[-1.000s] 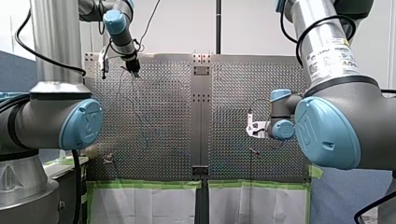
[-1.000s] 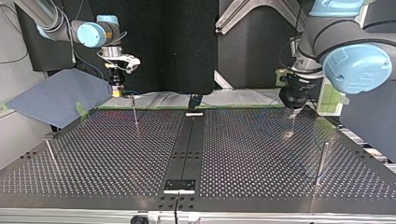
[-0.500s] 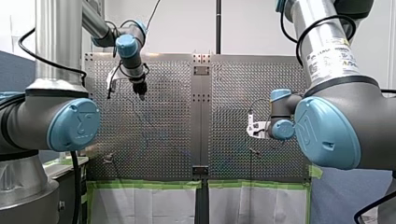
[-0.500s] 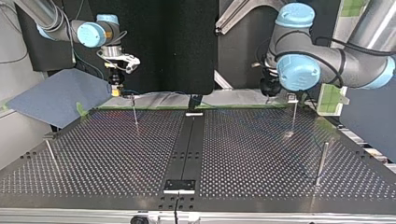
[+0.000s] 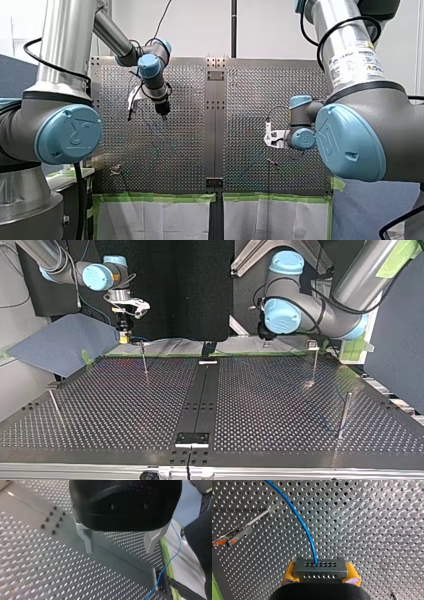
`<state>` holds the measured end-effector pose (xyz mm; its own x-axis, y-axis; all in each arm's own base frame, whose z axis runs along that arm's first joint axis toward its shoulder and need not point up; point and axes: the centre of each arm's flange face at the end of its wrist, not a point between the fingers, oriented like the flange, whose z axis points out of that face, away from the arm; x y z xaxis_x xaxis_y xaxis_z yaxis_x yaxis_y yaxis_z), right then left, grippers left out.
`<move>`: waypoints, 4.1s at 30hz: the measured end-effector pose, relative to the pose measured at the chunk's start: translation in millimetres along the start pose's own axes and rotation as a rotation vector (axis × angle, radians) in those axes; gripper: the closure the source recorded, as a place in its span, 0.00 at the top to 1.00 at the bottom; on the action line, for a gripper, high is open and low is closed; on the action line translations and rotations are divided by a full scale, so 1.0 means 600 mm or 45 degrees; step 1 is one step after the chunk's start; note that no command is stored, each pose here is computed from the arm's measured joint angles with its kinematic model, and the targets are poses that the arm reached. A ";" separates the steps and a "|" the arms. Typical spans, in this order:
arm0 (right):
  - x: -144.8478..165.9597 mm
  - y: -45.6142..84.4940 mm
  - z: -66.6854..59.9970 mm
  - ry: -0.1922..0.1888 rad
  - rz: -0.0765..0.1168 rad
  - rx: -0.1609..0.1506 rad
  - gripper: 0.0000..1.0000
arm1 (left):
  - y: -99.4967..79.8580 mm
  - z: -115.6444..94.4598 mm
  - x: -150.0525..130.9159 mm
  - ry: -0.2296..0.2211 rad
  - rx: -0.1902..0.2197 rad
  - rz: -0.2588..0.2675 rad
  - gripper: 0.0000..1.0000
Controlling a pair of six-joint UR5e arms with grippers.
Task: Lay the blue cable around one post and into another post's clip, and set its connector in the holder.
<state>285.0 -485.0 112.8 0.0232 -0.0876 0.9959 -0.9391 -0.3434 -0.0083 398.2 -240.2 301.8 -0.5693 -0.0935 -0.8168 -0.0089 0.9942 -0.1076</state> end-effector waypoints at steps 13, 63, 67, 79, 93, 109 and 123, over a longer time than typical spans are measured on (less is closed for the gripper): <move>0.000 -0.001 0.000 0.004 0.000 0.006 0.00 | -0.085 0.048 0.082 0.019 0.131 0.070 1.00; 0.001 -0.006 0.001 0.016 -0.004 0.016 0.00 | -0.290 0.257 0.303 -0.122 0.389 0.060 1.00; 0.001 -0.006 0.001 0.015 -0.004 0.016 0.00 | -0.291 0.275 0.331 -0.120 0.393 0.058 1.00; 0.001 -0.005 0.001 0.016 -0.004 0.015 0.00 | -0.325 0.336 0.366 -0.184 0.455 0.014 1.00; 0.001 -0.001 0.003 0.018 -0.007 0.010 0.00 | -0.329 0.395 0.440 -0.218 0.464 -0.019 1.00; 0.001 -0.001 0.003 0.018 -0.007 0.009 0.00 | -0.337 0.460 0.525 -0.271 0.503 -0.039 1.00; 0.001 -0.001 0.003 0.018 -0.007 0.009 0.00 | -0.301 0.521 0.623 -0.309 0.471 -0.062 1.00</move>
<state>286.0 -486.5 113.1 0.0236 -0.0724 0.9971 -0.9366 -0.3505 -0.0032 443.9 -471.4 -161.2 -0.3659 -0.1938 -0.9102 0.2890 0.9061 -0.3091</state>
